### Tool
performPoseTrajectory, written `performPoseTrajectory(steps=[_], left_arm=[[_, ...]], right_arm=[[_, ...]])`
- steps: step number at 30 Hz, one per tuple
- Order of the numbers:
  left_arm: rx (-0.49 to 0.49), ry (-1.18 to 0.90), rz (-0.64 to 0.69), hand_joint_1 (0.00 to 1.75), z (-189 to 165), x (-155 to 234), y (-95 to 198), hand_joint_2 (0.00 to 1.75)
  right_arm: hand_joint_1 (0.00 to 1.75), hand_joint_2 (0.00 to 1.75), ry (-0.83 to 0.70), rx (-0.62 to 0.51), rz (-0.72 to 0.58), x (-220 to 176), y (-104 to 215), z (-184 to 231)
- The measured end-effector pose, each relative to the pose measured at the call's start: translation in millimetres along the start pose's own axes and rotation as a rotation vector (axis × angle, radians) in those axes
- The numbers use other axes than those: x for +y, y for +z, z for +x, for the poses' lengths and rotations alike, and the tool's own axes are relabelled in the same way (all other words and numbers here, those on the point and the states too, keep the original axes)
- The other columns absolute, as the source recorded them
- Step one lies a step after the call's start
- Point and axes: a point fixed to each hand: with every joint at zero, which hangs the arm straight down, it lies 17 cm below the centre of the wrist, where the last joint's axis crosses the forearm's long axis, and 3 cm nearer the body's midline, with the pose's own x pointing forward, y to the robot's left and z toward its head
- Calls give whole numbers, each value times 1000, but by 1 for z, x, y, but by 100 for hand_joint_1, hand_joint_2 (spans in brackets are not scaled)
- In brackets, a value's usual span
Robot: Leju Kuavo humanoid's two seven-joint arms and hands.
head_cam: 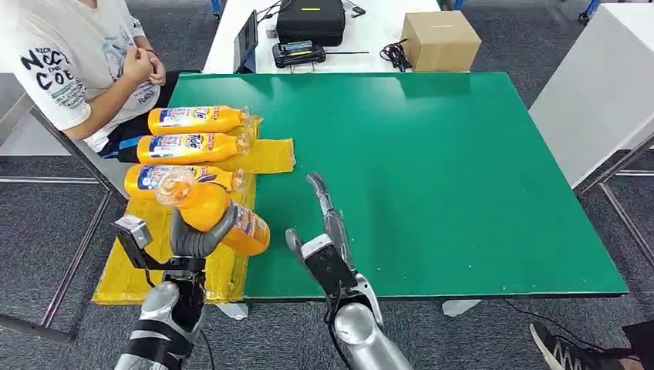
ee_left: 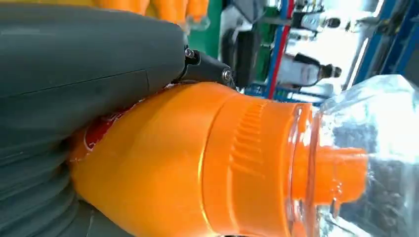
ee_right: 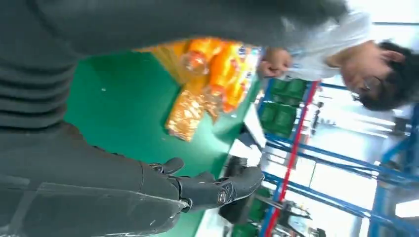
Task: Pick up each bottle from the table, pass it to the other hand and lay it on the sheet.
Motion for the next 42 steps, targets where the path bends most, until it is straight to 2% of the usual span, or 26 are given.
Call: performPoseTrajectory(steps=[5, 8, 12, 15, 17, 22, 26, 35, 42], left_arm=[[-94, -184, 64, 175, 16, 19, -8, 175], [-216, -549, 90, 175, 36, 32, -14, 175], [-354, -1069, 47, 175, 53, 34, -23, 175], [-374, -1388, -23, 175, 39, 38, -28, 175], [-348, -1479, -62, 175, 25, 44, -27, 175], [-236, -1559, -154, 175, -11, 63, -21, 175], [-134, -1504, -195, 175, -31, 72, -15, 175], [-20, -1453, -267, 175, -61, 80, -3, 175], [6, -1457, -299, 175, -69, 79, -6, 175]], right_arm=[[0, 0, -77, -85, -62, -15, -2, 30], [0, 0, -118, -138, -123, -32, -6, 52], [0, 0, -147, -184, -162, -46, -10, 72], [0, 0, -163, -210, -184, -54, -11, 82], [0, 0, -166, -219, -193, -57, -11, 86], [0, 0, -170, -227, -214, -64, -8, 90], [0, 0, -173, -226, -218, -65, -6, 91], [0, 0, -184, -208, -194, -61, -6, 89], [0, 0, -189, -204, -185, -60, -6, 88]])
